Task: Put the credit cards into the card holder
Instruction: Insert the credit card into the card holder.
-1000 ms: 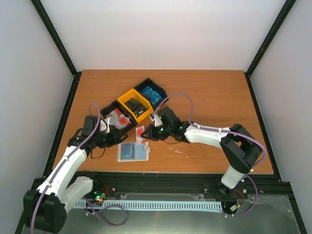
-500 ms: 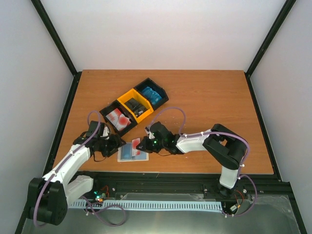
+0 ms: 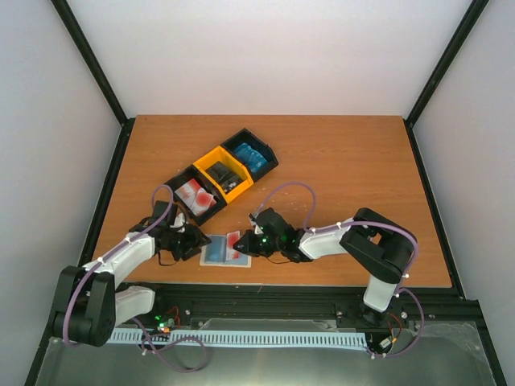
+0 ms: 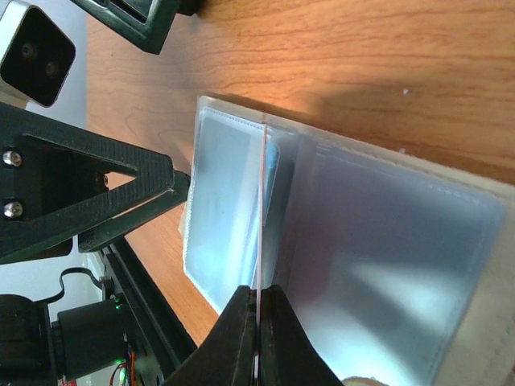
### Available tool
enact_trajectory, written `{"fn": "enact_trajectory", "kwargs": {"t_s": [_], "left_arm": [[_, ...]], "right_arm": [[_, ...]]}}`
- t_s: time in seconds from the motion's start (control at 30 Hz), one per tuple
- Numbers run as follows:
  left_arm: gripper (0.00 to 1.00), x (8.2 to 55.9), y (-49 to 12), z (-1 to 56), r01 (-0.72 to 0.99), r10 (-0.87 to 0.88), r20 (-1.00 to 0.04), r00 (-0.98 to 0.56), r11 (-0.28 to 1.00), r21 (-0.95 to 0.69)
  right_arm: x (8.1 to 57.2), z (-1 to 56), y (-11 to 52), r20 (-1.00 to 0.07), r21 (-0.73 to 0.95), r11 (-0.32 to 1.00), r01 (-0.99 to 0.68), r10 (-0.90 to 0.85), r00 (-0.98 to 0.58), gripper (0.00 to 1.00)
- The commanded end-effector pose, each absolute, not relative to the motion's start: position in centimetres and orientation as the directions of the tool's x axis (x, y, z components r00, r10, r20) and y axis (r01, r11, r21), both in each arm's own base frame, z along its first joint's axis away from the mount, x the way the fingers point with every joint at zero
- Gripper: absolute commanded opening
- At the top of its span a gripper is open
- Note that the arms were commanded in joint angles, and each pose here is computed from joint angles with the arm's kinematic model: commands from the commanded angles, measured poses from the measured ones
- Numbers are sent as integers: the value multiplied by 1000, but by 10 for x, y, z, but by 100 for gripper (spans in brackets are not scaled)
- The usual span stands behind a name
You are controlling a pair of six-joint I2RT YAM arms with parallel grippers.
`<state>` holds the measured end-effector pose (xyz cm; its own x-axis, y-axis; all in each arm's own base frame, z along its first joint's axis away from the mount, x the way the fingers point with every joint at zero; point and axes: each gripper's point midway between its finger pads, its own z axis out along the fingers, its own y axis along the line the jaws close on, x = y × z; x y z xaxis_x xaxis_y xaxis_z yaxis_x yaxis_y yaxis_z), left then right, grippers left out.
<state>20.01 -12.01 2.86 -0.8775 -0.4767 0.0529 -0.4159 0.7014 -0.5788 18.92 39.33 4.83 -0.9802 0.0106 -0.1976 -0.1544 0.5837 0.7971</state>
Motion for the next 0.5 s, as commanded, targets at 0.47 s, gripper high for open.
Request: {"fn": "enact_trajectory", "kwargs": {"t_s": [0.47], "left_arm": [[36, 180, -122, 15, -471, -483, 137, -865, 685, -556]], "right_arm": [[189, 73, 382, -132, 878, 474, -65, 110, -985, 3]]}}
